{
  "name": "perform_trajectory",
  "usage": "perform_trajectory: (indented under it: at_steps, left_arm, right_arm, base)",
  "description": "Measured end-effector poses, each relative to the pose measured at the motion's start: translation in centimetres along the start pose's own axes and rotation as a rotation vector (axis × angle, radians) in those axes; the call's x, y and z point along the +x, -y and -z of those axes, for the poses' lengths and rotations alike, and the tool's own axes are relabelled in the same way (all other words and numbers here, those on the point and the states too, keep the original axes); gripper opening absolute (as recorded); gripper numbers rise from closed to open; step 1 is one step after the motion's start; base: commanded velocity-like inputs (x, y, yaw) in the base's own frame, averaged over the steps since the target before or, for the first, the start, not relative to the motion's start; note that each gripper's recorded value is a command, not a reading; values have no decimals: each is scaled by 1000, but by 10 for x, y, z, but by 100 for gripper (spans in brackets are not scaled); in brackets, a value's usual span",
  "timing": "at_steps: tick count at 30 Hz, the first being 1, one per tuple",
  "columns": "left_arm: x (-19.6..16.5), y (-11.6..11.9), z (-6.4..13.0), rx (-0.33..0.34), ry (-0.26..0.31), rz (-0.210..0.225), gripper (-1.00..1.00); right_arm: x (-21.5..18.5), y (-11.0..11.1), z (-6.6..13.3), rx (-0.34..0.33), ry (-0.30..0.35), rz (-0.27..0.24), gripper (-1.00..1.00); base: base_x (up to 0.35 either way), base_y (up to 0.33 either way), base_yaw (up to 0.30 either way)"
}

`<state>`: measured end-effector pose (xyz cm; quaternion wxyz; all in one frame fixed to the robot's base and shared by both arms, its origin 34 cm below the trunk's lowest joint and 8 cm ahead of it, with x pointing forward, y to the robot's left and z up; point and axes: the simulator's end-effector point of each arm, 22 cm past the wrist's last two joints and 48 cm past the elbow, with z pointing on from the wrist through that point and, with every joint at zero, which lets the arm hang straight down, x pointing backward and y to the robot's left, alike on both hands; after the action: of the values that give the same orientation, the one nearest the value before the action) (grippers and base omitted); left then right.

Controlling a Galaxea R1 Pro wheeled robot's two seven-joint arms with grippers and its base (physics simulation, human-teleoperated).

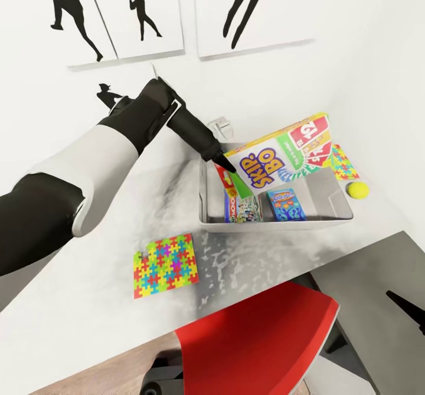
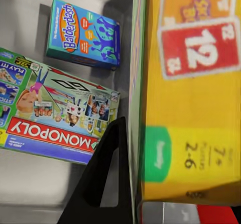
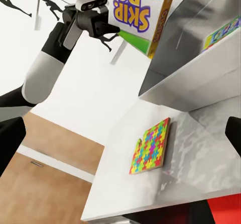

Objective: Put all the toys in the child's room - the three board games (two on the bed and one on the table), the two jigsaw puzzles on the table, and the tennis ball on the table - inside the toy box on the table in the child's room.

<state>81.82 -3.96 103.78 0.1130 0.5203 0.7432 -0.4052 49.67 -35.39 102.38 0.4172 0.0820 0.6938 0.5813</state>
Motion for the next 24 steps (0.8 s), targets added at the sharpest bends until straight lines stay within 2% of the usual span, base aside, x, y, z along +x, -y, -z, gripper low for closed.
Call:
perform_trajectory:
  at_steps: [24]
  left_arm:
    - [15,-13,-18,30,-9,31,-100]
  right_arm:
    - [7,13,0,23,-12,-28,100]
  base:
    - [0,0,0]
